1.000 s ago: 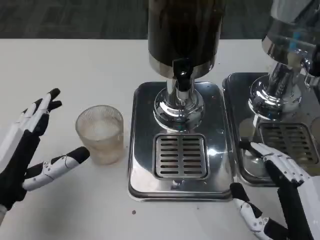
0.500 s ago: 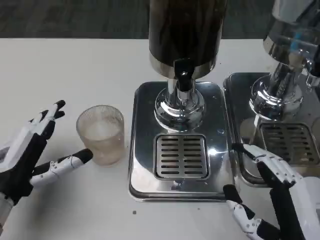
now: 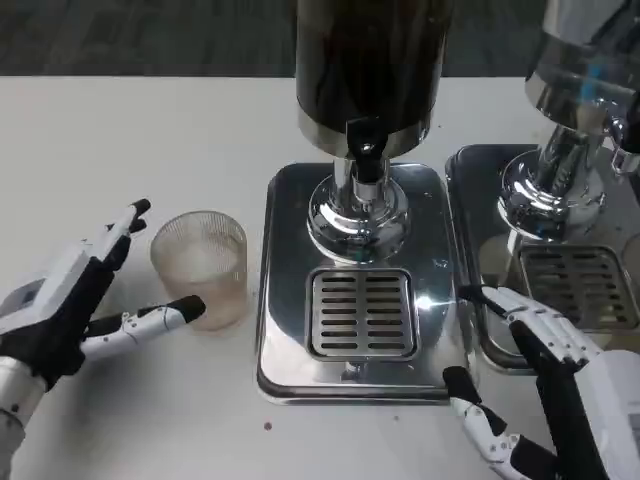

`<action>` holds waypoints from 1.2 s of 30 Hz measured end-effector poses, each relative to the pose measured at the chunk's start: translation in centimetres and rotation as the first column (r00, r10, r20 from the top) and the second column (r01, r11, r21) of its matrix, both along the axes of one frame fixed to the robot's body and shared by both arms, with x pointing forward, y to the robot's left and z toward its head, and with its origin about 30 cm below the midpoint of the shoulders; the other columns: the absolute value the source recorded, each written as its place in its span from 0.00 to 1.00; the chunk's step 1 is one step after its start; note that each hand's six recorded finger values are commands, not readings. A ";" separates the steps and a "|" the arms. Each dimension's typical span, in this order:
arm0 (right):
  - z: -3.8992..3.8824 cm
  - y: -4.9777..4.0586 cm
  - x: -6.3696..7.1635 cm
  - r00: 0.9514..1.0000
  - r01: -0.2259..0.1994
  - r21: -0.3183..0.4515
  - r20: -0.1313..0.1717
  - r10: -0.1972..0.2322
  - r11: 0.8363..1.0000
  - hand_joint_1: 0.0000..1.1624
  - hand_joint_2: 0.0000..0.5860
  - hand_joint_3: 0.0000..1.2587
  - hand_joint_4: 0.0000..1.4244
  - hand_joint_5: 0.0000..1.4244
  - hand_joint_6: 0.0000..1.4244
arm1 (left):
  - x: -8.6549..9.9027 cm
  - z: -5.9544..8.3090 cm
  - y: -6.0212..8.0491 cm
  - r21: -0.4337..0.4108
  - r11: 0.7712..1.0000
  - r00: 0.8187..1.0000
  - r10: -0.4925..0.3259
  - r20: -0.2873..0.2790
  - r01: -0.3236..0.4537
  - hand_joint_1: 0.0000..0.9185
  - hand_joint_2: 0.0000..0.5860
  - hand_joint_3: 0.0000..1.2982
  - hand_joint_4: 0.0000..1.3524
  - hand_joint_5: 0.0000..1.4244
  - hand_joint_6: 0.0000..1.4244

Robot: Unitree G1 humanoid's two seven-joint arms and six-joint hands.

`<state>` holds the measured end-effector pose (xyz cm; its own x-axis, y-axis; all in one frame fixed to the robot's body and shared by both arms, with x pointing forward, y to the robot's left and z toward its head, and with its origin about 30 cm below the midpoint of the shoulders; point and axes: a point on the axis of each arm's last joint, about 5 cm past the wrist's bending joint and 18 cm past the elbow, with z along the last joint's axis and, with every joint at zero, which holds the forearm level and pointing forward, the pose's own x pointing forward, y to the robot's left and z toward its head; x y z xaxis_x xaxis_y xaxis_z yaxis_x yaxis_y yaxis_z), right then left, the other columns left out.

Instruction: Grasp the cup under the faucet to collect the drink, then remove the cup.

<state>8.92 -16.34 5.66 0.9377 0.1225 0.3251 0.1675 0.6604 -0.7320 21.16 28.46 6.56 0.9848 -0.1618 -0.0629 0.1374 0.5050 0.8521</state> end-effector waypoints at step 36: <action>-0.23 0.21 -0.4 1.000 0.011 0.018 -0.017 -0.010 1.000 0.38 0.68 0.24 0.22 0.21 0.30 | 2.1 -1.3 -3.3 -0.110 0.993 0.999 -0.046 -0.001 0.046 0.20 0.19 0.20 0.20 0.35 0.45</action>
<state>8.49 -16.13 5.42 0.9443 0.1069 0.3113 0.1622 0.6718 -0.7228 23.25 25.19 5.27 0.9759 -0.2134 -0.0456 0.1656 0.5884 0.7914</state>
